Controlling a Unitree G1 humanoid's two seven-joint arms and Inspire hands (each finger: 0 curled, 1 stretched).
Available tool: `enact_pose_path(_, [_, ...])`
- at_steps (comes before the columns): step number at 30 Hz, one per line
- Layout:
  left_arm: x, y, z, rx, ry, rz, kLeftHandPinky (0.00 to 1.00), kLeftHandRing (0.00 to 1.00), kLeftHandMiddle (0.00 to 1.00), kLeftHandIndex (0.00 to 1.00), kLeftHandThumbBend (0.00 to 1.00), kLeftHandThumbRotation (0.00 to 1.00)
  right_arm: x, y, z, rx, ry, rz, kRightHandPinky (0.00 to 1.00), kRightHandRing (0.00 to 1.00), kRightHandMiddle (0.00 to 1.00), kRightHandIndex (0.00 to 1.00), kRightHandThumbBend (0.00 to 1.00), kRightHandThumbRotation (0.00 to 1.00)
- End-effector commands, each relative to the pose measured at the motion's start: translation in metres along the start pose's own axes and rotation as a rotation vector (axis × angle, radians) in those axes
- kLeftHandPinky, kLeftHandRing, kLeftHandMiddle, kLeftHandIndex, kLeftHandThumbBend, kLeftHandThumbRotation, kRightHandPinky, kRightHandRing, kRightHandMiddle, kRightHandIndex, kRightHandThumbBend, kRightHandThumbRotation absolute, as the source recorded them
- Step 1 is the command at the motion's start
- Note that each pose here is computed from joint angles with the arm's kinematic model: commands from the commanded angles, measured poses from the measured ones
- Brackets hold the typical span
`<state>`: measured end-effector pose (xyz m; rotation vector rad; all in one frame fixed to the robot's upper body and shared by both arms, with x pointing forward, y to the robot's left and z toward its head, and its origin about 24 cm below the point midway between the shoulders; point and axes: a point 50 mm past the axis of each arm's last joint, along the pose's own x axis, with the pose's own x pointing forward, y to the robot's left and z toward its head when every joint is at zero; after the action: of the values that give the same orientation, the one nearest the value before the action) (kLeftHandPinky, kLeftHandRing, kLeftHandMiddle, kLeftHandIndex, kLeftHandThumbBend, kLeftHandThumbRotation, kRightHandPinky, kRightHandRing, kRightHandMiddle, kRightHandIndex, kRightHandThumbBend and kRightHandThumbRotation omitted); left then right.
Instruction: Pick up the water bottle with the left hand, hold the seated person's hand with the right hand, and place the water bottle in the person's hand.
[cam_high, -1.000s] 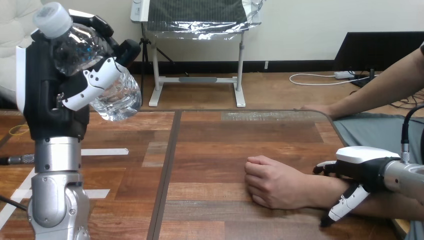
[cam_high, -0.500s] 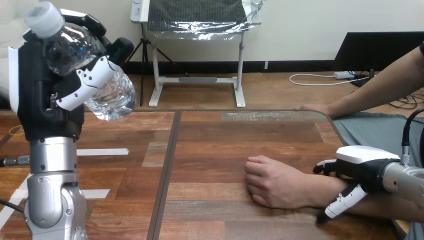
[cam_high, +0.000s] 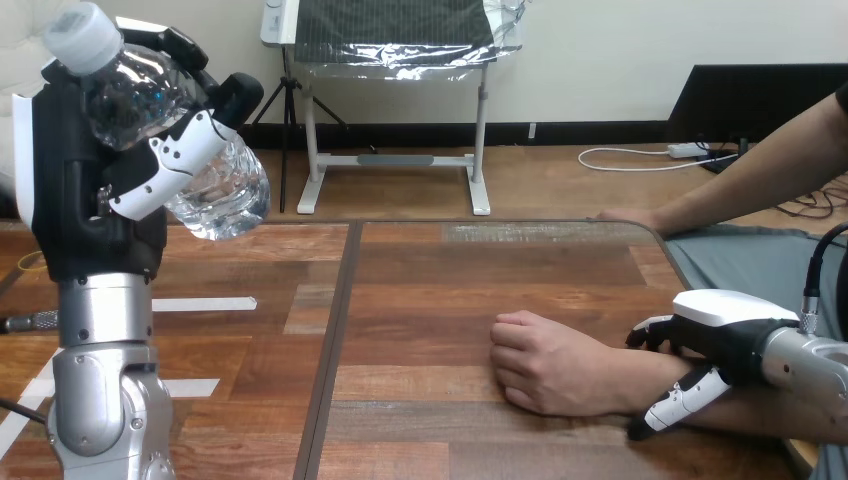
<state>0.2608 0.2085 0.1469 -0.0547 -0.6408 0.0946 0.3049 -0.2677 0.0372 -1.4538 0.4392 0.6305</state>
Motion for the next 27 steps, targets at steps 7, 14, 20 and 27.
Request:
enact_pose_path(7, [0.0153, -0.0058, 0.0224, -0.007, -0.124, -0.03, 0.2, 0.26, 0.33, 0.39, 0.57, 0.0, 0.0115, 0.0539, 0.0156, 0.057, -0.045, 0.153, 0.65, 0.87, 0.88, 0.86, 0.95, 0.48])
enact_pose_path(14, [0.0156, -0.0055, 0.0242, -0.011, -0.132, -0.031, 0.2, 0.26, 0.33, 0.39, 0.57, 0.0, 0.0126, 0.0569, 0.0174, 0.064, -0.043, 0.151, 0.65, 0.87, 0.88, 0.86, 0.98, 0.44])
enact_pose_path(20, [0.0161, -0.0053, 0.0257, -0.006, -0.145, -0.032, 0.2, 0.25, 0.32, 0.39, 0.57, 0.0, 0.0128, 0.0586, 0.0191, 0.069, -0.051, 0.135, 0.62, 0.83, 0.85, 0.83, 1.0, 0.41])
enact_pose_path(27, [0.0167, -0.0049, 0.0274, 0.014, -0.156, -0.035, 0.19, 0.25, 0.32, 0.39, 0.57, 0.0, 0.0127, 0.06, 0.021, 0.06, -0.057, 0.117, 0.57, 0.75, 0.78, 0.77, 1.0, 0.39])
